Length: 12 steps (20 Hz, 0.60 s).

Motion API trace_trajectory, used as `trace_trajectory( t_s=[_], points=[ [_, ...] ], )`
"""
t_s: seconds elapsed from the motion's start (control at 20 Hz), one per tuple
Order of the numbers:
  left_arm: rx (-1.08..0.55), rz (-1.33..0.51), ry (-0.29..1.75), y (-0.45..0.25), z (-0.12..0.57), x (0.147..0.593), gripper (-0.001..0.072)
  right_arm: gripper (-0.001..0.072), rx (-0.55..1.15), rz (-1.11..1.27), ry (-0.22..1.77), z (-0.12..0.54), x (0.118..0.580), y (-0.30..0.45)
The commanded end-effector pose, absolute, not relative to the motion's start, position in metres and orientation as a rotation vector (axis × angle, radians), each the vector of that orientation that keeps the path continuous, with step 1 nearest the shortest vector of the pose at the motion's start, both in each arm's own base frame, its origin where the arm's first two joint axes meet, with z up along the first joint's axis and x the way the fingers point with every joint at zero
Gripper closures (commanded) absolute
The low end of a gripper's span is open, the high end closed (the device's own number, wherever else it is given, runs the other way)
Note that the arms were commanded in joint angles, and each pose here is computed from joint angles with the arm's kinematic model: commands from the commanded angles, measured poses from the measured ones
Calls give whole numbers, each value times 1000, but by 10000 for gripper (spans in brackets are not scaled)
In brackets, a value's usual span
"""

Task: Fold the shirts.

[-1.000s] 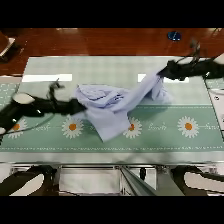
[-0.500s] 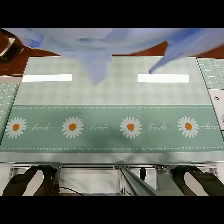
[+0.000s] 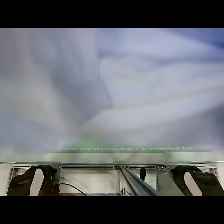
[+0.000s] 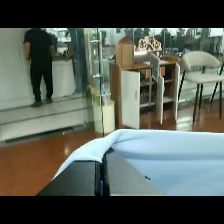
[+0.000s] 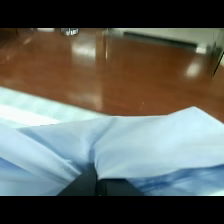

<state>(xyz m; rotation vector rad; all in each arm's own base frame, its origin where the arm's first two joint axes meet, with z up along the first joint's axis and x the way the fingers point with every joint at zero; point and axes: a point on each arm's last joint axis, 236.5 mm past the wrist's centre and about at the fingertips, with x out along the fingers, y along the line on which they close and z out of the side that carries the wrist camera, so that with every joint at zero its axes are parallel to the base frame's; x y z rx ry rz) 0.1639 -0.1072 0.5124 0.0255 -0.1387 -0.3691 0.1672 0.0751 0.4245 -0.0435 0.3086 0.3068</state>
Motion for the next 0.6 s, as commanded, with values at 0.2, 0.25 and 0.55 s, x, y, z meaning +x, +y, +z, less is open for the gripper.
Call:
trace_trajectory(
  t_s=[0.2, 0.25, 0.55],
  points=[
    [-217, -342, 363, -73, 340, 240, 679, 694, 138, 467, 709, 270, 220, 100],
    [-283, -327, 416, -64, 308, 259, 679, 694, 179, 469, 759, 242, 237, 99],
    [-511, -192, 566, -38, 139, 366, 679, 694, 386, 468, 1001, 97, 353, 95]
  ],
)
